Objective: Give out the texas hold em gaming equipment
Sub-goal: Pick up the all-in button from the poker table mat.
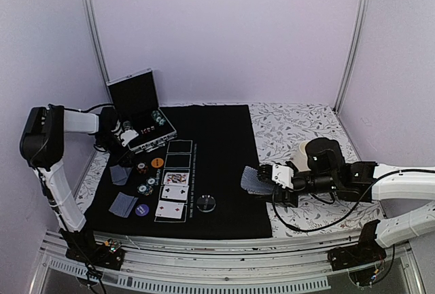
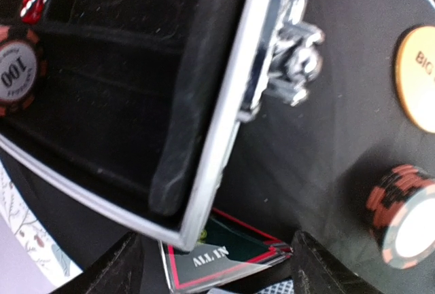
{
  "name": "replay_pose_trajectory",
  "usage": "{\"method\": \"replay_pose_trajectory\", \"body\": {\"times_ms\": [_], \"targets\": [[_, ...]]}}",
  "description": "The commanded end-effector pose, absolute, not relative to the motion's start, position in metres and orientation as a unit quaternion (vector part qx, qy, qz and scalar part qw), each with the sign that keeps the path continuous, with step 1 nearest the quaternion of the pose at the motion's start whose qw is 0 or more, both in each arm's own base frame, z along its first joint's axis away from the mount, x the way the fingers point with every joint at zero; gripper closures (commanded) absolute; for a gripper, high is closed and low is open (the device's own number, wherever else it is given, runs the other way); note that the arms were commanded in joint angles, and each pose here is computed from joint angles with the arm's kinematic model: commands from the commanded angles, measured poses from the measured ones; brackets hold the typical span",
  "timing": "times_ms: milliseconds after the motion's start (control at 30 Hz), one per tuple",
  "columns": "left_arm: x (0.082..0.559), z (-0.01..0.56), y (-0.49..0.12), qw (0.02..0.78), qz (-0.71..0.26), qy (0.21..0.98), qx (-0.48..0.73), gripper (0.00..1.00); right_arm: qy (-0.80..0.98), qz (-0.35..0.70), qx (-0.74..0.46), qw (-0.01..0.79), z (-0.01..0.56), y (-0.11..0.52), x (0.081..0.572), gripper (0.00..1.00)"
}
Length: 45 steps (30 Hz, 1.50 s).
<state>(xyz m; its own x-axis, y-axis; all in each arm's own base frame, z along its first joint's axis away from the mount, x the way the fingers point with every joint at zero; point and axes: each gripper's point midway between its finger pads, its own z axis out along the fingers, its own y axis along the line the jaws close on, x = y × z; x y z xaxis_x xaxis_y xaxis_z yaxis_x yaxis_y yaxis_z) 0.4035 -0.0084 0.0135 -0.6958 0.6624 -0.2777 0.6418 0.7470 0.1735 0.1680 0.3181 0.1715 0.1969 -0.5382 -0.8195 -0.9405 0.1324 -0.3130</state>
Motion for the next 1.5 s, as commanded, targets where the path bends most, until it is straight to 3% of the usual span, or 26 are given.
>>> {"method": "replay_pose_trajectory", "body": {"times_ms": [0, 100, 267, 767, 867, 967, 1267, 1300, 1400, 1467], "targets": [[0.385, -0.001, 0.015, 0.114, 0.06, 0.929, 0.347, 0.23, 0.587, 0.225, -0.617, 0.473, 0.178, 0.318, 0.167, 0.44], [0.383, 0.0, 0.014, 0.112, 0.05, 0.931, 0.343, 0.18, 0.588, 0.224, -0.617, 0.473, 0.176, 0.317, 0.167, 0.44], [0.38, -0.003, 0.007, 0.11, 0.025, 0.932, 0.344, 0.23, 0.588, 0.223, -0.618, 0.473, 0.176, 0.317, 0.167, 0.44], [0.362, -0.012, -0.004, 0.068, -0.025, 0.936, 0.344, 0.23, 0.586, 0.222, -0.617, 0.475, 0.177, 0.316, 0.166, 0.44], [0.367, -0.01, -0.005, 0.071, -0.024, 0.935, 0.347, 0.26, 0.587, 0.222, -0.618, 0.474, 0.175, 0.316, 0.166, 0.44], [0.368, -0.009, -0.006, 0.073, -0.025, 0.932, 0.354, 0.38, 0.588, 0.222, -0.618, 0.473, 0.175, 0.316, 0.166, 0.44], [0.378, -0.007, 0.001, 0.087, 0.004, 0.928, 0.362, 0.48, 0.588, 0.22, -0.619, 0.472, 0.174, 0.316, 0.167, 0.44], [0.38, -0.006, 0.002, 0.089, 0.006, 0.928, 0.363, 0.48, 0.588, 0.22, -0.619, 0.472, 0.174, 0.316, 0.166, 0.44], [0.384, -0.003, 0.001, 0.096, 0.009, 0.929, 0.357, 0.19, 0.587, 0.22, -0.619, 0.473, 0.175, 0.316, 0.166, 0.44], [0.388, 0.001, -0.007, 0.108, -0.004, 0.928, 0.357, 0.11, 0.587, 0.22, -0.619, 0.473, 0.175, 0.316, 0.167, 0.44]]}}
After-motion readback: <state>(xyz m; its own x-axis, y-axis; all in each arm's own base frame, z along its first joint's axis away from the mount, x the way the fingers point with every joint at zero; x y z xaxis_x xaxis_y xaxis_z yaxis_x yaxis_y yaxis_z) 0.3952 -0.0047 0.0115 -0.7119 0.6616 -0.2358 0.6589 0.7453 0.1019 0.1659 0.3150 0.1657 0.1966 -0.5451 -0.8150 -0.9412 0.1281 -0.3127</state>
